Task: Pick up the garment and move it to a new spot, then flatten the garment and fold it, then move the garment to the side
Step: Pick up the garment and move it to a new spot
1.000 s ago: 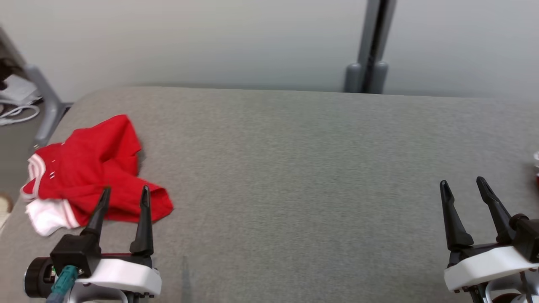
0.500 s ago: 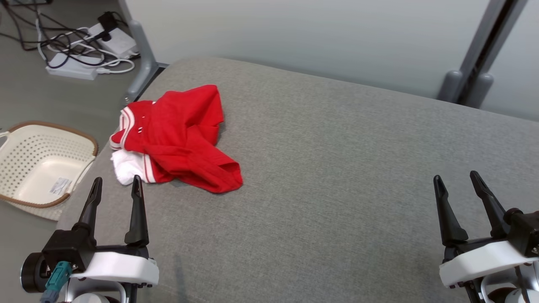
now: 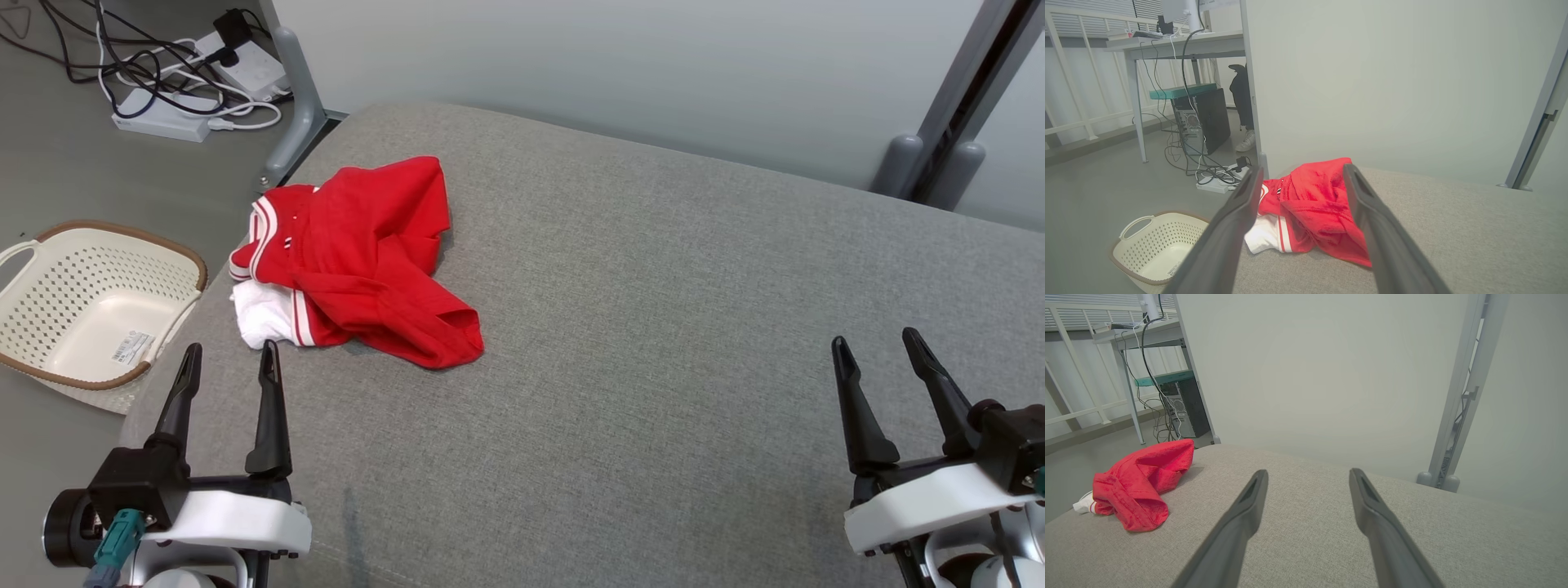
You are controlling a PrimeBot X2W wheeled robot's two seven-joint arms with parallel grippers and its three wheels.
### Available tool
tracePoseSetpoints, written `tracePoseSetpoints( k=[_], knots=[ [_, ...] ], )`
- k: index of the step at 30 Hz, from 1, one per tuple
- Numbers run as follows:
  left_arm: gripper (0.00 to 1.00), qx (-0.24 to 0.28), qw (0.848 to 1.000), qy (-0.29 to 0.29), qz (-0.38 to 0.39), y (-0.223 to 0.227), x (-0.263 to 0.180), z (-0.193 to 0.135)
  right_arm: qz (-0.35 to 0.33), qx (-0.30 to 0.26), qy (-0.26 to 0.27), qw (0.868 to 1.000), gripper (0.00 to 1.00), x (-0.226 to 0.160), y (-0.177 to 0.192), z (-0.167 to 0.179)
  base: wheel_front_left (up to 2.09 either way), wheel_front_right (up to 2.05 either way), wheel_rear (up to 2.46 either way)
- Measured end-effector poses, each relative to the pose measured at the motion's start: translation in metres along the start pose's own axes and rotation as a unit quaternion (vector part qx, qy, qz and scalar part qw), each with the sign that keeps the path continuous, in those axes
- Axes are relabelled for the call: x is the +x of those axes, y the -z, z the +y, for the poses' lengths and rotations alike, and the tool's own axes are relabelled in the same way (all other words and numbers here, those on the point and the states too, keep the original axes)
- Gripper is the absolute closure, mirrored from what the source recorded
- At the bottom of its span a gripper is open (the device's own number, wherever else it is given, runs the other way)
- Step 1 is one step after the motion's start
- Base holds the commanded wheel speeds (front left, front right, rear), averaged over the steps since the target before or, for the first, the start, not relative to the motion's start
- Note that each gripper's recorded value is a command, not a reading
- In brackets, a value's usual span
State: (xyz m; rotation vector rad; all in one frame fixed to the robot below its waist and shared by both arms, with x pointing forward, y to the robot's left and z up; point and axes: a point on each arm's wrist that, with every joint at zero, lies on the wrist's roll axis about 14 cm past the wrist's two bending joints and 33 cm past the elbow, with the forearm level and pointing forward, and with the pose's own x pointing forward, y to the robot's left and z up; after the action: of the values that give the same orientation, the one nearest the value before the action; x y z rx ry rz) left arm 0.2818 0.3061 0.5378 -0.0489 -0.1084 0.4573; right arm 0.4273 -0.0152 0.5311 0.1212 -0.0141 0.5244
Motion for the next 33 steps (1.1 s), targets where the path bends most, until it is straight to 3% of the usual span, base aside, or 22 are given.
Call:
tracePoseSetpoints(
  k=[8, 11, 19, 26, 33],
  knots=[
    [0.0, 0.013, 1.0, 0.02, -0.01, -0.005, 0.024, -0.013, 0.006, 0.003, 0.01, 1.0, 0.0, 0.002, 0.003, -0.009, 0.0, 0.0, 0.0],
    [0.0, 0.02, 0.999, 0.029, -0.011, -0.007, 0.052, -0.018, 0.004, 0.002, 0.011, 1.0, 0.0, 0.008, 0.003, -0.013, 0.0, 0.0, 0.0],
    [0.0, 0.029, 0.991, 0.042, 0.122, 0.079, 0.106, -0.029, 0.025, 0.009, 0.042, 0.999, 0.0, 0.016, 0.024, -0.044, 0.0, 0.0, 0.0],
    [0.0, 0.028, 0.957, 0.058, 0.281, 0.172, 0.109, -0.042, 0.049, 0.015, 0.08, 0.996, 0.0, 0.012, 0.05, -0.077, 0.0, 0.0, 0.0],
    [0.0, 0.022, 0.926, 0.064, 0.37, 0.219, 0.108, -0.05, 0.054, 0.018, 0.104, 0.993, 0.0, 0.009, 0.06, -0.096, 0.0, 0.0, 0.0]
  ],
)
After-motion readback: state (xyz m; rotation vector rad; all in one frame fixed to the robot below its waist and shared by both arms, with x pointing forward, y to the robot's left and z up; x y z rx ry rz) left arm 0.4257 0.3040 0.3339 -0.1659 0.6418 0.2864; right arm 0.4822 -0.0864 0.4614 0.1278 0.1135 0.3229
